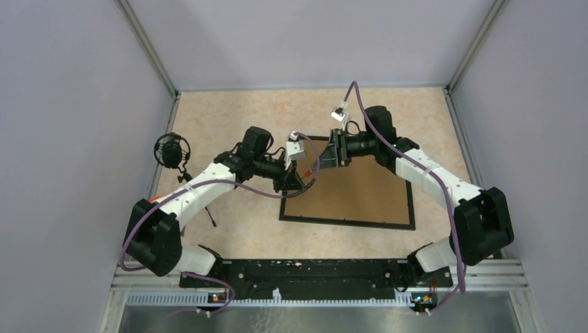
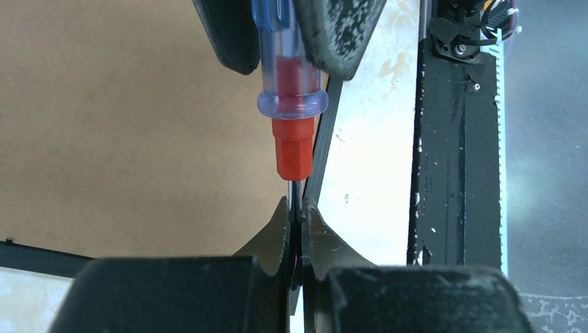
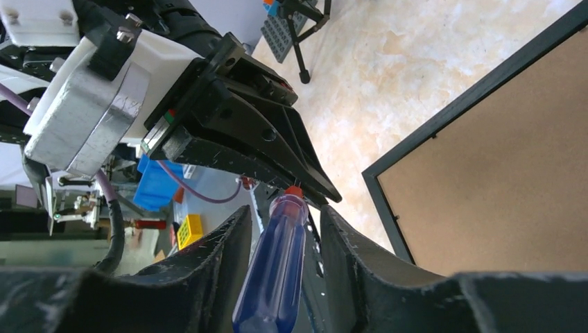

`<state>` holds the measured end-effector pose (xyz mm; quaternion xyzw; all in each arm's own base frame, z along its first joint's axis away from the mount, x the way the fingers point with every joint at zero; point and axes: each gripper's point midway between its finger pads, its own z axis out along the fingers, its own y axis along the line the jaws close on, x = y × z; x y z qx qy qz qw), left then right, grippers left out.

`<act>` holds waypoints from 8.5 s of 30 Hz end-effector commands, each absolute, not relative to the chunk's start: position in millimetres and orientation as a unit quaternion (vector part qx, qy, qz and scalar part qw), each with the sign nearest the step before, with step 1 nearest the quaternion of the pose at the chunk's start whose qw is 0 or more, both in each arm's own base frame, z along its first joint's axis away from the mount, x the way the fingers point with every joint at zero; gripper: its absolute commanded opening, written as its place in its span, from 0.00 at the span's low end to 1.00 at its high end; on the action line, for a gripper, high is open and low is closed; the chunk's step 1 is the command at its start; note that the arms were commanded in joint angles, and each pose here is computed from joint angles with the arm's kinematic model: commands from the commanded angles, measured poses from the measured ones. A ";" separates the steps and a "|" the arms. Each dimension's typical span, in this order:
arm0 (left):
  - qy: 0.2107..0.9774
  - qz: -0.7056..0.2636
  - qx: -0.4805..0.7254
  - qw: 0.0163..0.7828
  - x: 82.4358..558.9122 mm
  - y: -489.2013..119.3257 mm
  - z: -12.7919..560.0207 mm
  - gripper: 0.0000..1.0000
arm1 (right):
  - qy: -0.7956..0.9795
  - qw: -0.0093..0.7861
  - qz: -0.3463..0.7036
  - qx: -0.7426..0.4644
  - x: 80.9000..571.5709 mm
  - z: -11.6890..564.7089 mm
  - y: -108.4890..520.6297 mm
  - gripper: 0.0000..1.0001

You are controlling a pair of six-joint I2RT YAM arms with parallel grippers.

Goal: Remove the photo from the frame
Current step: Adjust the screwdriver, then adjust the photo frame at the center of the board, then release the photo frame item from the photo frame, then adjust the photo frame at the center of the board.

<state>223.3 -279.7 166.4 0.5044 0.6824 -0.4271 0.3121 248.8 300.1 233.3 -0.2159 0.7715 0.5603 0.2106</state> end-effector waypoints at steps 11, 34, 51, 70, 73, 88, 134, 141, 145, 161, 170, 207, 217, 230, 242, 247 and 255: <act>0.648 -0.391 0.561 0.336 227.9 -293.2 180.0 0.00 | 0.773 0.194 0.554 -0.239 240.2 228.3 301.7 0.28; 0.644 -0.230 0.659 0.314 224.5 -283.4 121.5 0.85 | 0.792 0.260 0.533 -0.148 287.9 231.5 209.6 0.00; 0.615 -0.179 0.722 0.263 173.8 -367.8 43.6 0.62 | 0.810 0.314 0.495 -0.030 315.3 223.4 114.6 0.00; 0.766 -0.155 0.573 0.247 214.7 -433.1 2.5 0.00 | 0.814 0.340 0.470 -0.007 330.5 227.0 101.6 0.00; 0.742 -0.176 0.601 0.239 203.3 -431.0 9.9 0.06 | 0.819 0.339 0.462 -0.010 330.2 223.6 99.9 0.00; 0.746 -0.315 0.499 0.309 268.7 -307.1 140.2 0.68 | 0.815 0.293 0.485 -0.120 309.9 185.3 160.7 0.00; 0.873 -0.366 0.242 0.214 315.9 -239.1 6.3 0.43 | 0.831 0.148 0.526 -0.108 295.1 52.2 266.8 0.00; 0.875 -0.369 0.237 0.204 312.9 -239.6 0.9 0.40 | 0.832 0.138 0.526 -0.106 287.9 43.7 271.3 0.00; 0.876 -0.373 0.234 0.197 310.4 -239.7 -3.7 0.37 | 0.832 0.140 0.526 -0.102 287.4 39.1 272.0 0.00; 0.876 -0.385 0.238 0.164 292.9 -249.4 -18.1 0.12 | 0.831 0.183 0.515 -0.106 296.8 53.9 281.0 0.00; 0.880 -0.395 0.230 0.132 279.9 -255.3 -29.6 0.00 | 0.838 0.209 0.480 -0.156 294.2 78.3 297.3 0.00; 0.836 -0.287 0.343 0.319 489.2 -293.8 46.1 0.81 | 0.862 0.203 0.441 -0.145 291.0 79.4 300.0 0.00; 0.841 -0.247 0.376 0.303 496.9 -285.0 2.4 0.61 | 0.863 0.201 0.441 -0.142 291.9 79.7 299.3 0.00; 0.911 -0.178 0.288 0.234 445.0 -216.6 -7.8 0.28 | 0.868 0.209 0.426 -0.146 300.4 82.7 295.5 0.00; 0.950 -0.158 0.169 0.212 432.6 -191.2 -27.6 0.11 | 0.873 0.177 0.416 -0.182 278.5 99.1 305.1 0.00; 0.953 -0.164 0.146 0.209 434.6 -184.8 -32.6 0.07 | 0.866 0.150 0.432 -0.203 253.3 107.0 317.8 0.00; 0.952 -0.172 0.136 0.213 429.1 -180.4 -27.0 0.01 | 0.873 0.173 0.414 -0.191 271.5 110.5 314.5 0.00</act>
